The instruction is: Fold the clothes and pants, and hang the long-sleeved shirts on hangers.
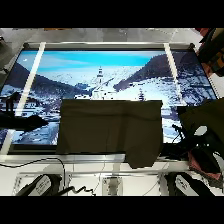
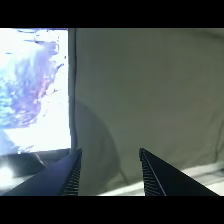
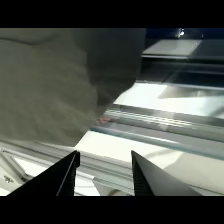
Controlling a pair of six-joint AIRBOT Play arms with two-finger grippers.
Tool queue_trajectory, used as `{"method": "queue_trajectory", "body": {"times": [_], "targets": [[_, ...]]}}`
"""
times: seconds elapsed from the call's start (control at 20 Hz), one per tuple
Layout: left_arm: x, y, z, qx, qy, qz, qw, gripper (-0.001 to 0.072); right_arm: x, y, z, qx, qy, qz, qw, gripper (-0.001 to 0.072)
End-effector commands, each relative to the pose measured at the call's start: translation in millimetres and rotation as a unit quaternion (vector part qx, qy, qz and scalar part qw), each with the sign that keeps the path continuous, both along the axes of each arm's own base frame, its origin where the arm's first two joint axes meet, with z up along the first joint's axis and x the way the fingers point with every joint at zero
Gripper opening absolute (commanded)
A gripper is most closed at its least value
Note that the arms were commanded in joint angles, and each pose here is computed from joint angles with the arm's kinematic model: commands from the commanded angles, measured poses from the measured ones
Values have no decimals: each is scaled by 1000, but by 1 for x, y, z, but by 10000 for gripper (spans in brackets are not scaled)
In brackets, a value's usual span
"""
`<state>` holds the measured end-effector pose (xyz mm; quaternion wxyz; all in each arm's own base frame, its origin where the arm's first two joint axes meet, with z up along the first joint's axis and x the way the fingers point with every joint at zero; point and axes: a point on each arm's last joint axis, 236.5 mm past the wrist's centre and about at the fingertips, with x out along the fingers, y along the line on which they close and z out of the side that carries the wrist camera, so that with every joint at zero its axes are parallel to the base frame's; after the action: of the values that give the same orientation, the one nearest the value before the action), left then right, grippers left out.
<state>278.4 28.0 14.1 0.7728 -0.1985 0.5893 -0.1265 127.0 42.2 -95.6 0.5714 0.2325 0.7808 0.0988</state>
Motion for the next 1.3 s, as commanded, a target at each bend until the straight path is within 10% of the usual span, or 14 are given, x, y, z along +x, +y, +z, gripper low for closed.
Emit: {"method": "queue_trajectory", "body": {"times": [0.0, 0.8, 0.9, 0.95, 1.25], "targets": [[-11, -5, -13, -7, 13, 5, 1000, 392, -2, 1, -5, -4, -1, -11, 1000, 362], [-2, 3, -20, 7, -3, 24, 1000, 413, 15, 32, -24, 45, 28, -5, 999, 338], [-2, 3, -20, 7, -3, 24, 1000, 413, 37, 40, -25, 54, -4, -43, 998, 226], [-2, 3, -20, 7, -3, 24, 1000, 413, 43, 44, -23, 64, -11, -56, 996, 48], [-37, 17, -36, 52, 65, -12, 996, 397, 22, 63, 13, 135, -8, 12, 991, 17]]}}
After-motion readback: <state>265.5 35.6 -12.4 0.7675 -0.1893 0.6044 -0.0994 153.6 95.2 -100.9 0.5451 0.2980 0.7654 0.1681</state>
